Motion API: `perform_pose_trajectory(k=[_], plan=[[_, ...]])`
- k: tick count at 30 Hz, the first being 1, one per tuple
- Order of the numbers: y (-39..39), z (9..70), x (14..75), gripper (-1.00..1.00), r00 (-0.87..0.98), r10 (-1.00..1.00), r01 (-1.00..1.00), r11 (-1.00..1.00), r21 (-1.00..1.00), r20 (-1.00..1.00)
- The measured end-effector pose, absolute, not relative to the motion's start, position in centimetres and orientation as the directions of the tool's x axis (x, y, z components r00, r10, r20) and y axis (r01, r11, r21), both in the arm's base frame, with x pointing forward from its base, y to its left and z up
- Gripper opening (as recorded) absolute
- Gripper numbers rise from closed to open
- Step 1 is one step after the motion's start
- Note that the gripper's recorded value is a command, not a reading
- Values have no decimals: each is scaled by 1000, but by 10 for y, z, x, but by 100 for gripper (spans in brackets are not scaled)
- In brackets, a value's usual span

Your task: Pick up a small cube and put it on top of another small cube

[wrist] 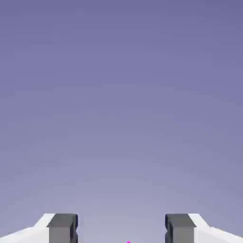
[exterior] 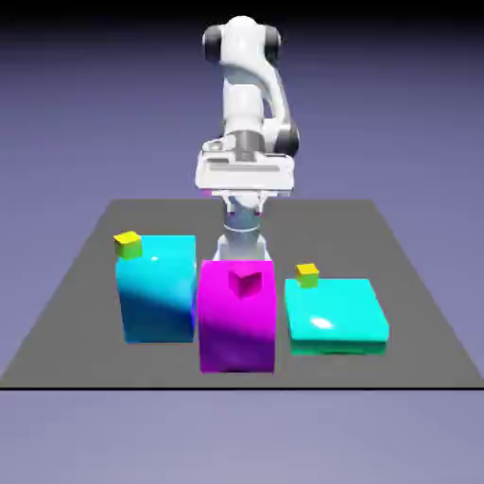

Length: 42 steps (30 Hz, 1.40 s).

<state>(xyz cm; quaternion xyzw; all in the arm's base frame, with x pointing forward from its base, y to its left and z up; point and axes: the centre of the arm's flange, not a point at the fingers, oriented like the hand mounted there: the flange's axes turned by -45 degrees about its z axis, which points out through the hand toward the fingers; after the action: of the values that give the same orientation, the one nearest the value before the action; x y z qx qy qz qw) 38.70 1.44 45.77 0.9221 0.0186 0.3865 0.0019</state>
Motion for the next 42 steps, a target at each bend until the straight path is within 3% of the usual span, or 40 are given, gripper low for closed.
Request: perform_pose_trajectory(k=[22,42], plan=[[148,384,328,0,744,-260,-242,-964,-115,616],[158,250,266,0,631,-528,-610,-790,-57,568]])
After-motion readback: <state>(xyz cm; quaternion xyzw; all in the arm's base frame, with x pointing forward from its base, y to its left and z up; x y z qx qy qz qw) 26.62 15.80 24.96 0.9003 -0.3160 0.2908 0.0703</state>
